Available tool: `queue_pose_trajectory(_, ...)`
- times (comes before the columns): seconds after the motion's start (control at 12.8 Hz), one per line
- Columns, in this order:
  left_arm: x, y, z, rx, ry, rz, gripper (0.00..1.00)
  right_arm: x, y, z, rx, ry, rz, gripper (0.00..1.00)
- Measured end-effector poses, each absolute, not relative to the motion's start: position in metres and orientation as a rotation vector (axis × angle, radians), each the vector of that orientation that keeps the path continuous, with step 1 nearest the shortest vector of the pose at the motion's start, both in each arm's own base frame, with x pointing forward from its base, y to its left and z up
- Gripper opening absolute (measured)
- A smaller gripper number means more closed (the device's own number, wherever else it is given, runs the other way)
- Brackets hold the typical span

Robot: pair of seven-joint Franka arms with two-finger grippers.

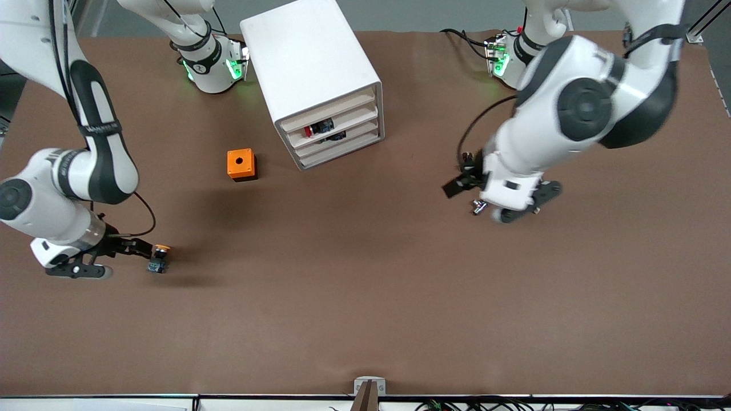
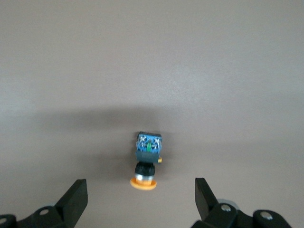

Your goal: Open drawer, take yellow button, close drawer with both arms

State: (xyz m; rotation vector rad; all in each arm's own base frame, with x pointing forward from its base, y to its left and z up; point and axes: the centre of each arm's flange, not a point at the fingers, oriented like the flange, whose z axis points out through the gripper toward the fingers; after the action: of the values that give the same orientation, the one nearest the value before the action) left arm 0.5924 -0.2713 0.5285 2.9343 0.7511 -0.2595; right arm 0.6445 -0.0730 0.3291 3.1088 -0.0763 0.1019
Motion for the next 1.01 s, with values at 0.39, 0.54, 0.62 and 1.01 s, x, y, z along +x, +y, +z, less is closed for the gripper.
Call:
queue_pose_trajectory(0.39,0.601,-0.195,0.577,3.057,0.641,-0.026,1.0,0.611,-0.067,0.449,3.128,-0.114,0.099,1.0)
queue_pose_trajectory(0.54,0.599,-0.177,0.592,3.083,0.554,0.016,1.0,0.595,-0.061,0.489,3.133,-0.125,0.124,1.0)
queue_pose_trajectory(0.62,0.598,-0.162,0.599,3.098,0.492,0.025,1.0,0.589,-0.057,0.503,3.135,-0.146,0.129,1.0)
queue_pose_trajectory(1.01,0.564,-0.075,0.629,3.199,0.185,0.043,1.0,0.574,-0.039,0.553,3.138,-0.192,0.162,1.0)
